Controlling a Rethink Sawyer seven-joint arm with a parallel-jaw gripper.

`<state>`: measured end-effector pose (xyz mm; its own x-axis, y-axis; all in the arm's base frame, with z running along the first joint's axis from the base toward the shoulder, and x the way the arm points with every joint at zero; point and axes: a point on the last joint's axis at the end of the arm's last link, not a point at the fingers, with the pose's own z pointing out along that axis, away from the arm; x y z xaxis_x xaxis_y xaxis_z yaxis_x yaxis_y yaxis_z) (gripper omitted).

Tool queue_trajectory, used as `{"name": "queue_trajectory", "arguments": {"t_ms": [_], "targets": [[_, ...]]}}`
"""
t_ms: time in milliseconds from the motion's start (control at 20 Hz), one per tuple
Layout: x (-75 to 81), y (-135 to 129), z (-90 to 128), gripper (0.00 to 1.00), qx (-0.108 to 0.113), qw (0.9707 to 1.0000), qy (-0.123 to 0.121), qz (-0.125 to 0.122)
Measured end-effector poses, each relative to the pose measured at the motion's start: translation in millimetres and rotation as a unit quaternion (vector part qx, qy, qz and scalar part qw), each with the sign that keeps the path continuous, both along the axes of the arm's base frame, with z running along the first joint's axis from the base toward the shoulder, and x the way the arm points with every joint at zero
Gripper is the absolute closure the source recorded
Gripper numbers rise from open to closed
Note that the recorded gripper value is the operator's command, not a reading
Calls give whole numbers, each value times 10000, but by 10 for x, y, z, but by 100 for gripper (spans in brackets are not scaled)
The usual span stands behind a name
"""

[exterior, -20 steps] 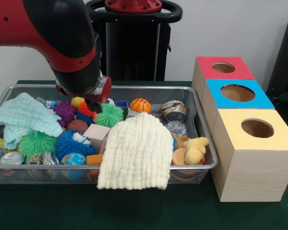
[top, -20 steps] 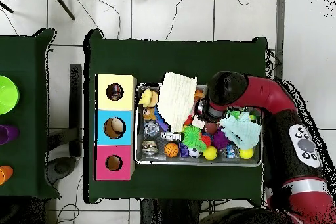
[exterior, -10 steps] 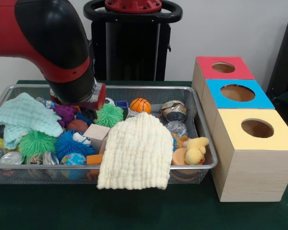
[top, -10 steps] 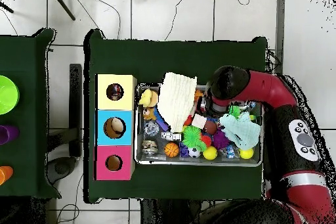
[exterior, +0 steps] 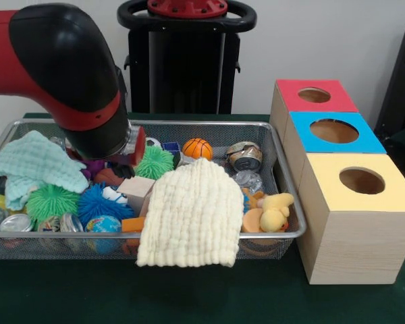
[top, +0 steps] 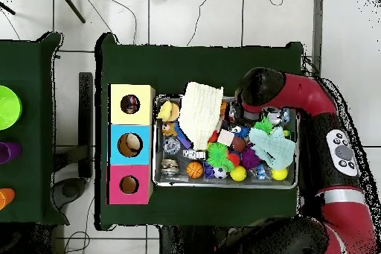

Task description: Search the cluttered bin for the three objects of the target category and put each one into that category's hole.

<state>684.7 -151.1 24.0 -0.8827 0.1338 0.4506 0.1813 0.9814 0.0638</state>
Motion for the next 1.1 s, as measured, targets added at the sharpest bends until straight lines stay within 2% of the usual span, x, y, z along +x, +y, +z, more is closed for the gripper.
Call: {"name": "queue_trajectory", "arguments": {"t_ms": [550,850,1100], "targets": [[106,-172,55,100,149,9995,18,281],[188,-321,139,100,206,9988,-62,435],[195,-421,159,100,257,9982,-117,538]]}}
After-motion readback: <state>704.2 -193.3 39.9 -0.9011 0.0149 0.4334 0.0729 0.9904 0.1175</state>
